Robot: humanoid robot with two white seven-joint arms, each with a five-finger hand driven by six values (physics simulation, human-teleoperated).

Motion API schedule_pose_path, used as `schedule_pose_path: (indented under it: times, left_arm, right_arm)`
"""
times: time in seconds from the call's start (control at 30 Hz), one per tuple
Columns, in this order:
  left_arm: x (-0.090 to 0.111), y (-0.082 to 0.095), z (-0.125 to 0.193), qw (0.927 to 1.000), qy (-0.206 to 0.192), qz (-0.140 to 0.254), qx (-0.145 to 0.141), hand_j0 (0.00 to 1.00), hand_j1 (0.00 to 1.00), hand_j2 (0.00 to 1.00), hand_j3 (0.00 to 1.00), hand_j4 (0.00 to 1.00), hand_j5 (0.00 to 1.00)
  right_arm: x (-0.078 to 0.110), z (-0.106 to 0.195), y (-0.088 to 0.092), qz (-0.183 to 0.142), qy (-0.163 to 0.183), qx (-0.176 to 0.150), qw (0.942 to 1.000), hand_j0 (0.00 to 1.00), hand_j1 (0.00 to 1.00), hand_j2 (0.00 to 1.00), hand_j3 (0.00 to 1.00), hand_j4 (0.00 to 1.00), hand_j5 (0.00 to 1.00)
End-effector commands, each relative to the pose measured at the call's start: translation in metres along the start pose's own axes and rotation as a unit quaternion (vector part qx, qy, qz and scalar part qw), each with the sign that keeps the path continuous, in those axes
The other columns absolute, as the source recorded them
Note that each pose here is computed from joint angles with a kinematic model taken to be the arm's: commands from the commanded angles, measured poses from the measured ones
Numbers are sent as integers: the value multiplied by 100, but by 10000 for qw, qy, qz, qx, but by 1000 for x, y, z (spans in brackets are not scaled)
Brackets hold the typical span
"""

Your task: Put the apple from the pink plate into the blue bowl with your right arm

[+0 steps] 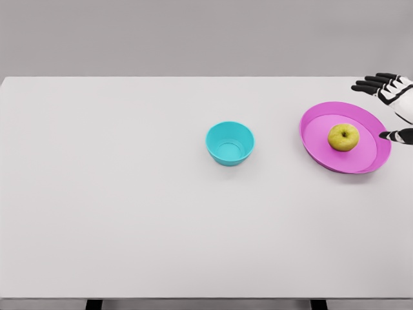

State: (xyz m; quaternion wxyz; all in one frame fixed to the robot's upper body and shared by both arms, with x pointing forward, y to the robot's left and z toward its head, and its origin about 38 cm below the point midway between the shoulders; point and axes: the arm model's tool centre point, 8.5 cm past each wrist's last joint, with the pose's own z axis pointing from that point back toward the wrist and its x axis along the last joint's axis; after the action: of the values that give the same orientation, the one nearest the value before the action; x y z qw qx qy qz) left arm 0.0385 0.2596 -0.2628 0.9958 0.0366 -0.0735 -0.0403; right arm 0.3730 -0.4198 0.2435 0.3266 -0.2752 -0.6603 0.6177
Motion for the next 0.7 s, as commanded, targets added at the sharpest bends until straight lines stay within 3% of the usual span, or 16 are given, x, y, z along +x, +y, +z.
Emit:
schedule_pose_path:
  times: [0.0,0.17,0.2,0.27,0.33,0.43,0.53,0.67]
  left_arm:
    - [0,0,0,10000,-1,1,0,100,100,100,100,100,100]
    - [0,0,0,10000,-1,1,0,100,100,100,100,100,100]
    - [0,0,0,10000,-1,-7,-1,100,100,100,100,100,100]
    - [0,0,0,10000,-1,-7,-1,100,100,100,100,100,100]
    - [0,0,0,10000,-1,-7,-1,100,100,100,100,100,100]
    - [0,0,0,10000,-1,-7,-1,100,100,100,100,100,100]
    - [0,0,0,10000,-1,1,0,100,100,100,100,100,100]
    - [1,0,0,10000,-8,1,0,100,100,100,100,100,100]
  right_arm:
    - [0,0,-1,-20,-1,-14,10000,100,100,100,100,100,100]
    - [-13,7,13,-140,247,95,9996,100,100,100,100,100,100]
    - [-11,5,23,-147,198,503,9984,100,100,100,100,100,100]
    - [-13,-3,25,-87,146,1328,9910,100,100,100,100,100,100]
    - [-18,-4,23,-44,193,1734,9846,100,100,100,100,100,100]
    - [-28,-10,21,-22,283,2416,9700,100,100,100,100,100,100]
    - [-32,-25,24,-51,266,2460,9689,100,100,100,100,100,100]
    - [-35,-66,49,-240,129,2693,9627,100,100,100,100,100,100]
